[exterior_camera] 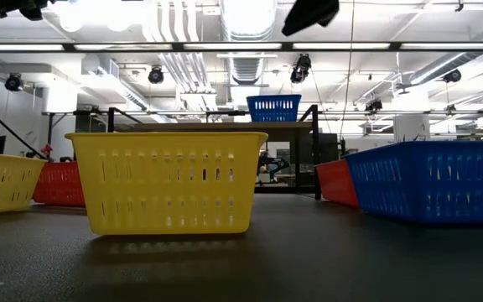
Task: Stack baskets on shelf by color
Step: Put the left red bin on the shelf
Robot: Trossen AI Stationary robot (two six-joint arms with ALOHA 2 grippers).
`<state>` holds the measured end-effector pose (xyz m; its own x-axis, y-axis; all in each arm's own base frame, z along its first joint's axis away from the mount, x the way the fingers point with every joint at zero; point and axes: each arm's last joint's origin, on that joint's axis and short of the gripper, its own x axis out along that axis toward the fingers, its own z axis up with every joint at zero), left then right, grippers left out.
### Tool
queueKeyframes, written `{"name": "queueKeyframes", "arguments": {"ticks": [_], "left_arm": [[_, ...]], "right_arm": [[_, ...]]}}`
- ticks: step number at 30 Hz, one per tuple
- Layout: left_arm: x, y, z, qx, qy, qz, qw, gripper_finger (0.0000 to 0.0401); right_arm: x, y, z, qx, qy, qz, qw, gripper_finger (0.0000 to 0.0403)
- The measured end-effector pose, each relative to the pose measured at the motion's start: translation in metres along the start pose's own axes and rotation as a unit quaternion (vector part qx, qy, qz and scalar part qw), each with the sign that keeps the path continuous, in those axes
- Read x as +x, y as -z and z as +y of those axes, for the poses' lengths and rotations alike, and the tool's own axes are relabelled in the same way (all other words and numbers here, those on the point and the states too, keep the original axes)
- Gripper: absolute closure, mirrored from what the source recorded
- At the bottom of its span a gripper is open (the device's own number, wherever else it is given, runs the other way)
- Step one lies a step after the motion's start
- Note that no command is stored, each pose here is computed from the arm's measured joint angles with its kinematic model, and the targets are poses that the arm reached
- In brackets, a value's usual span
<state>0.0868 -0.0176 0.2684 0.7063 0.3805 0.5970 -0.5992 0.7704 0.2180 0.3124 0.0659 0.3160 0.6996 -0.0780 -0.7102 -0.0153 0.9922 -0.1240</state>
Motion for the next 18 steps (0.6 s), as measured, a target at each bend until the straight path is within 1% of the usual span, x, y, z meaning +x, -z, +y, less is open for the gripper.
{"name": "queueKeyframes", "arguments": {"ticks": [4,7,11,14,16,18], "left_arm": [[0.0,0.0,0.0,0.0,0.0,0.001,1.0,0.04],[0.0,0.001,0.0,0.001,0.0,0.002,1.0,0.04],[-0.002,0.003,-0.002,0.004,0.003,0.006,1.0,0.04],[-0.003,0.005,-0.003,0.003,0.006,0.011,1.0,0.04],[-0.002,0.006,-0.005,-0.023,0.008,0.014,1.0,0.04],[-0.001,0.009,-0.009,-0.061,0.016,0.022,0.998,0.04]], "right_arm": [[-0.001,0.022,-0.002,0.0,-0.003,-0.069,0.998,0.0278],[0.001,0.037,-0.003,-0.008,-0.004,-0.124,0.992,0.0278],[0.007,0.061,-0.003,-0.047,0.006,-0.192,0.98,0.0278],[0.01,0.073,-0.006,-0.077,0.026,-0.262,0.962,0.0278],[0.008,0.076,-0.009,-0.093,0.04,-0.314,0.944,0.0278],[0.002,0.079,-0.011,-0.111,0.052,-0.35,0.929,0.0278]]}}
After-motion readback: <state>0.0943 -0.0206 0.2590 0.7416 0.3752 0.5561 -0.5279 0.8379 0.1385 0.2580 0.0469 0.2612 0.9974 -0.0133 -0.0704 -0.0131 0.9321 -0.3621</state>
